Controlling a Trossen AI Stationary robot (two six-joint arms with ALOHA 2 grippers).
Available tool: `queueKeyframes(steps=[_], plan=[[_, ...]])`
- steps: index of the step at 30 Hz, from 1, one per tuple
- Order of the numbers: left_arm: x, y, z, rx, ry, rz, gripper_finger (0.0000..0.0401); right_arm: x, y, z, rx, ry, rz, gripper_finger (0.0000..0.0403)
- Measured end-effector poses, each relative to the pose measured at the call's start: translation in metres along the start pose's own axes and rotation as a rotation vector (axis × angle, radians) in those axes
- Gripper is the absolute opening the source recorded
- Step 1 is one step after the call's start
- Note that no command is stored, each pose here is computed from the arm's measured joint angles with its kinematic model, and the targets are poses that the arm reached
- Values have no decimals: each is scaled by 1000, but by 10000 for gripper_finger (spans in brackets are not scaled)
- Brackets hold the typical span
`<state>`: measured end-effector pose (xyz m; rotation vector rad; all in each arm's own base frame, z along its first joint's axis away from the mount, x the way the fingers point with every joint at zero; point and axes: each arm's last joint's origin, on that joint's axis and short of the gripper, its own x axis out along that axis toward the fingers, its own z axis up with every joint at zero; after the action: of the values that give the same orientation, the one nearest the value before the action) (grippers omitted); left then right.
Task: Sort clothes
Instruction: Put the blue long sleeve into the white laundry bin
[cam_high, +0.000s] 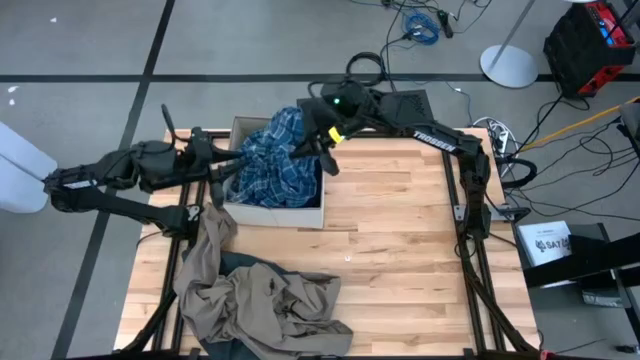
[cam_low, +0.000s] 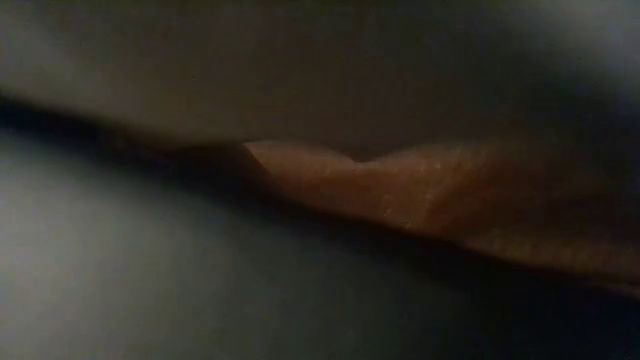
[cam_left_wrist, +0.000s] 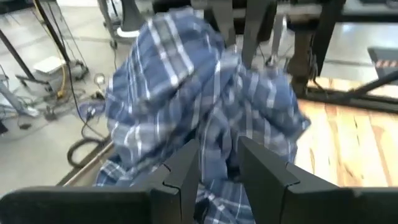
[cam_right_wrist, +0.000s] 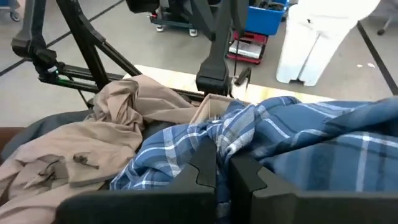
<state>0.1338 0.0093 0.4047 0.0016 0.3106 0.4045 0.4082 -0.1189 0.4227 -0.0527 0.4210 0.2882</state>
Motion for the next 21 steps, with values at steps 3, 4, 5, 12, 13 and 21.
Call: queueKeyframes(steps=[3, 4, 5, 12, 13, 21], plan=[[2, -5, -11, -11, -61, 7, 120, 24, -2, -7, -15, 1, 11, 0], [3, -6, -13, -11, -82, 6, 120, 33, -3, -10, -19, 6, 9, 0], [5, -9, -16, -3, -100, 0, 120, 43, -5, -15, -21, 24, -1, 0], [12, -19, -33, 17, -140, 121, 120, 116, -26, -65, -52, 153, -122, 0], [11, -18, -35, 17, -126, 184, 120, 124, -30, -71, -51, 149, -124, 0], [3, -12, -54, 22, -54, 554, 116, 161, -52, -112, 46, 177, -137, 0]])
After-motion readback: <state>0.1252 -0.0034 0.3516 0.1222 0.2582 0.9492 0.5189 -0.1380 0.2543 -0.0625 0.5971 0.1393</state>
